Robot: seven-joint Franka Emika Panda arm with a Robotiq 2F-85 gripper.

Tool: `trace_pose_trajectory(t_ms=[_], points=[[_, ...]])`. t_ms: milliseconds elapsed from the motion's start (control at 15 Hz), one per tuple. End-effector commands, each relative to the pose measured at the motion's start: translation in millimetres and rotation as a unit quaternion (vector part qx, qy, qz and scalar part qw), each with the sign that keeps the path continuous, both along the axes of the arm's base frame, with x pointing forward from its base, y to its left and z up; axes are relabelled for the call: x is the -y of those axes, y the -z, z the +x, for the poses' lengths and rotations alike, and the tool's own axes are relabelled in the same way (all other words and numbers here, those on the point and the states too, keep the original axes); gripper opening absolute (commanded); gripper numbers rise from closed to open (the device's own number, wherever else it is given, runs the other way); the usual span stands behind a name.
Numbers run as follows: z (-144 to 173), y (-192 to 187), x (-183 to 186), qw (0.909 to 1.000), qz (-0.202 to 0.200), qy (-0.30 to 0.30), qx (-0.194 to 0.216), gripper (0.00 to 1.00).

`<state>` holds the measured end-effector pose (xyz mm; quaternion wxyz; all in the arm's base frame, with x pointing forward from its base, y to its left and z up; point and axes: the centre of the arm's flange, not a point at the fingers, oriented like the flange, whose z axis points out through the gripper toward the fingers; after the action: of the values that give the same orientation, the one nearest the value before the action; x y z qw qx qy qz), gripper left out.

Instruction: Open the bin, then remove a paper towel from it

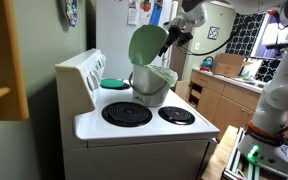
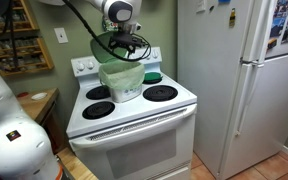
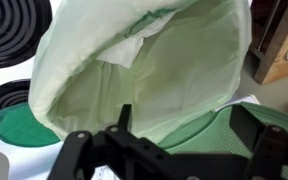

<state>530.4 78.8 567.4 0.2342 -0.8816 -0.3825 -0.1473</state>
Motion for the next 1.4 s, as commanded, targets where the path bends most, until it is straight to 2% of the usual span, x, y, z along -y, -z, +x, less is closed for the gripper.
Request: trace_pose_trajectory(t_ms=[0, 267, 400, 667, 867, 1067, 1133, 1333], points=[[1.4, 0.7, -0.4, 0.9999, -0.005, -0.004, 0.008, 1.00], [2.5, 1.0, -2.4, 0.9998, -0.008, -0.010, 0.015, 1.00], [2.0, 2.5, -6.6, 0.9971, -0.031, -0.052, 0.045, 1.00], [-5.2, 11.5, -17.7, 0.9827, -0.074, -0.144, 0.090, 1.00], [-10.7, 20.4, -28.4, 0.9667, -0.112, -0.197, 0.119, 1.00], [-16.1, 36.2, -33.8, 0.9523, -0.147, -0.233, 0.131, 1.00], [-3.0, 21.6, -34.6, 0.9630, -0.121, -0.211, 0.116, 1.00], [-2.6, 23.5, -36.2, 0.9624, -0.123, -0.213, 0.116, 1.00]])
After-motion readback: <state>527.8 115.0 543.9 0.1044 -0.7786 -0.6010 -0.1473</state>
